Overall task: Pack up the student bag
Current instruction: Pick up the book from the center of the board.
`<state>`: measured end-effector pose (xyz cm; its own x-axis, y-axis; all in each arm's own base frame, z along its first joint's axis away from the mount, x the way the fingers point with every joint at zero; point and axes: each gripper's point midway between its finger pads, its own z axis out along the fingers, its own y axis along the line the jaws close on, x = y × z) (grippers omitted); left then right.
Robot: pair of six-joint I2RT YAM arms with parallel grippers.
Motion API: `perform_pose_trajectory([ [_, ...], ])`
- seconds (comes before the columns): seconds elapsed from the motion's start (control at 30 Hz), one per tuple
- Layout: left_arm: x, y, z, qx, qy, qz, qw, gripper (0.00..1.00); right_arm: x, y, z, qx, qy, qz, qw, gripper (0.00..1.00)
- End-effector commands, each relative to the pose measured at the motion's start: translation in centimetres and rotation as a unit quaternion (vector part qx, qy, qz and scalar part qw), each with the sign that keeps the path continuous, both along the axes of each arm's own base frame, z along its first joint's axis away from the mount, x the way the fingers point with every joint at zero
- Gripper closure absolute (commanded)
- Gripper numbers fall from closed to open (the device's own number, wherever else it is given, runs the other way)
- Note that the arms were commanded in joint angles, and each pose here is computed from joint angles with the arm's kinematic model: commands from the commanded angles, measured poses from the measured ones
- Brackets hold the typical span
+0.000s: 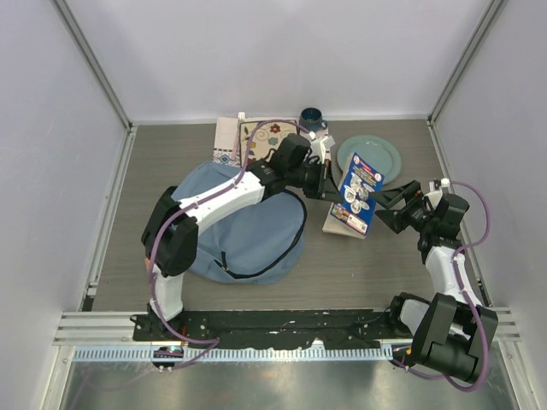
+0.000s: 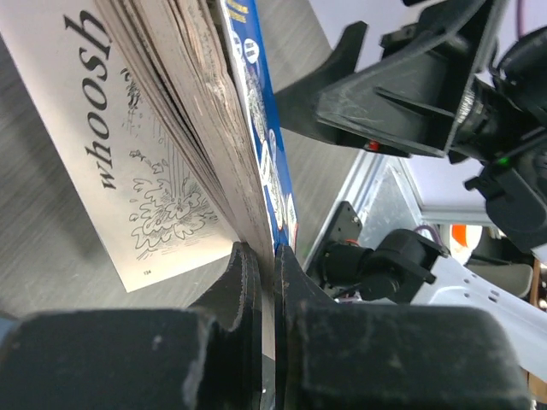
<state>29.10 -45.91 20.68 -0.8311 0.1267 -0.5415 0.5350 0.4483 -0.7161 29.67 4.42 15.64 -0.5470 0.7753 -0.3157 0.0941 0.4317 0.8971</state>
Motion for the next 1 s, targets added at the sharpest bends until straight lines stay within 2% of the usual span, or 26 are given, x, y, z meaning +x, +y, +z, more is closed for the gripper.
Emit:
perform_pose_trajectory([
  [0.0,-1.7,-0.5,9.6,-0.129,-0.079,-0.048,0.987,1.00,0.4,0.7,2.8,0.019,-0.054,0.018,0.998,0.09],
  [0.23,-2.9,-0.1,11.4,-0.173,-0.080,-0.067,0.979,1.00,0.4,1.0,3.2,0.020,-0.058,0.023,0.998,0.09],
  [0.4,-3.4,0.1,14.0,-0.244,-0.069,-0.078,0.964,1.00,0.3,2.0,4.4,0.033,-0.084,0.043,0.995,0.09],
  [0.73,-4.2,0.1,14.2,-0.274,-0.057,-0.092,0.956,1.00,-0.2,4.2,7.9,0.066,-0.136,0.080,0.985,0.09],
  [0.83,-4.0,0.4,14.0,-0.271,-0.055,-0.086,0.957,1.00,-0.3,4.3,8.2,0.078,-0.140,0.082,0.984,0.21],
  [0.87,-4.1,0.5,14.1,-0.272,-0.057,-0.086,0.957,1.00,-0.4,4.3,8.4,0.078,-0.149,0.083,0.982,0.29],
  [0.93,-4.1,0.7,14.0,-0.270,-0.056,-0.083,0.958,1.00,-0.5,4.4,8.7,0.090,-0.149,0.083,0.981,0.36],
  [0.97,-4.0,0.7,13.8,-0.267,-0.056,-0.082,0.958,1.00,-0.5,4.4,8.8,0.091,-0.151,0.084,0.981,0.44],
])
